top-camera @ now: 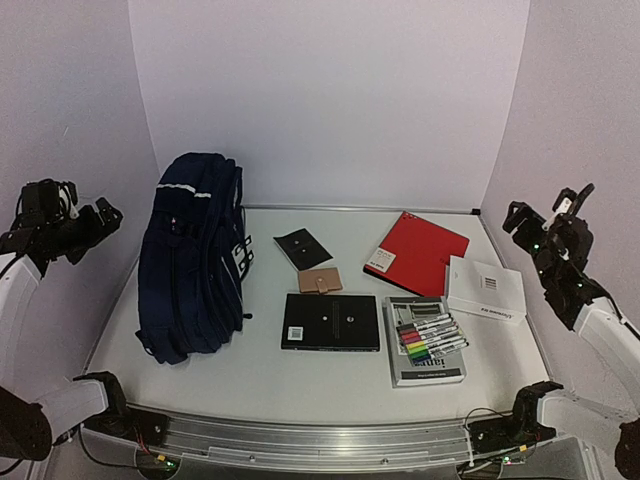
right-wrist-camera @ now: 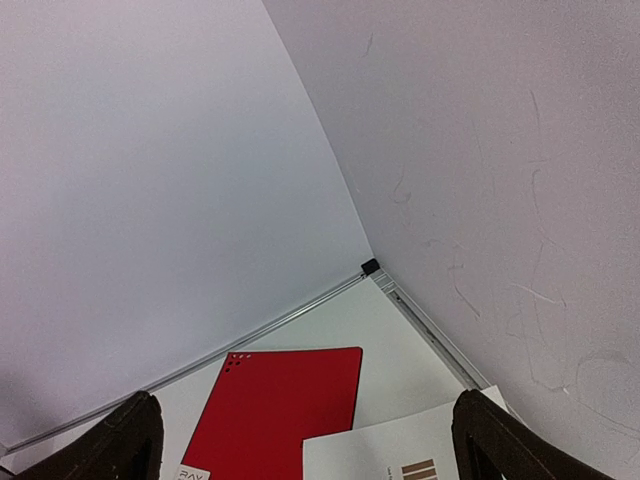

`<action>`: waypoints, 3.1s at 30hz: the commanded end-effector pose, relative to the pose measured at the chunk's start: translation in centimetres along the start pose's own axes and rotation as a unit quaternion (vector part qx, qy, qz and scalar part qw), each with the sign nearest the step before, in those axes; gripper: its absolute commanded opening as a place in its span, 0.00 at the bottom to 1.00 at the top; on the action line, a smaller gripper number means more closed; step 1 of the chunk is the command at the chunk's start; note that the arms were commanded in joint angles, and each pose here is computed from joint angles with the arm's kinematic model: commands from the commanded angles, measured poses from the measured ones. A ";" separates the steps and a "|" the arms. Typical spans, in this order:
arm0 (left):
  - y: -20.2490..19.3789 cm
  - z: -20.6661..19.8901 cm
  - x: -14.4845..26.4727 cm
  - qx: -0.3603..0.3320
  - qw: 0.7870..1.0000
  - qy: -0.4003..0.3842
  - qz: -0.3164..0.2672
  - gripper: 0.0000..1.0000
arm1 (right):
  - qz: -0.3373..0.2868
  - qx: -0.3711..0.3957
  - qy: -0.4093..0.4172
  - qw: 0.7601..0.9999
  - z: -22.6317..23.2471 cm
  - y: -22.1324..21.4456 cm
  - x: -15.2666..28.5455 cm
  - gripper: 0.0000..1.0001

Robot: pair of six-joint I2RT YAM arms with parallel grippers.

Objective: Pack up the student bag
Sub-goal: Adjust the student bag at the center of the board.

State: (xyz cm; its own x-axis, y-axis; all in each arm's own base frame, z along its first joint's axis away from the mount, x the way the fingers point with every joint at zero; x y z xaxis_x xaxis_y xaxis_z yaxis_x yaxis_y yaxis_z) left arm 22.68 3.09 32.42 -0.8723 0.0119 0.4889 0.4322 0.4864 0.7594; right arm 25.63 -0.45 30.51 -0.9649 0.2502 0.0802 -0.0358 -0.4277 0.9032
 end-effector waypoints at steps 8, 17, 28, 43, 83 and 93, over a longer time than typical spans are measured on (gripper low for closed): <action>-0.7 -4.2 -0.4 -0.016 0.971 -0.212 0.109 1.00 | 0.040 0.043 0.087 0.994 3.2 2.6 0.2 0.98; -4.5 -4.7 -1.1 -0.014 0.947 -0.245 0.205 1.00 | 0.141 0.046 0.171 0.974 5.5 0.2 -0.8 0.98; -5.4 -5.2 -0.8 -0.004 0.928 -0.289 0.234 0.33 | 0.233 0.050 0.292 0.926 12.8 -4.4 2.4 0.92; 3.7 -11.5 3.3 0.030 0.881 -0.444 0.162 0.00 | 0.265 0.018 0.534 0.802 29.0 -11.2 14.1 0.87; 5.7 -12.7 2.9 0.054 0.866 -0.458 0.194 0.00 | 0.322 -0.049 0.642 0.694 41.5 -23.4 16.8 0.00; 7.4 -11.5 1.6 -0.056 0.937 -0.317 0.136 0.92 | 0.307 -0.172 0.545 0.761 41.2 -10.6 16.0 0.00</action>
State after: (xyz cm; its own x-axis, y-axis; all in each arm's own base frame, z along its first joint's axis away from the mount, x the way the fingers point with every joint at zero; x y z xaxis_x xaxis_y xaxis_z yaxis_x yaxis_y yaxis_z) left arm 27.75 -4.10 41.48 -0.5773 0.7629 0.2910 0.7701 0.3903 0.5046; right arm 21.06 47.57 27.88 -0.3177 -0.9415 0.1124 0.6691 -0.1386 0.7302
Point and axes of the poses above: each gripper's point midway between its finger pads, its own x axis back along the fingers, its own z axis along the line the jaws close on, y = z × x, the point moved 8 cm from there along x, back along the fingers, and after that the axes turned 2 degrees about -x, right-handed, at the moved point
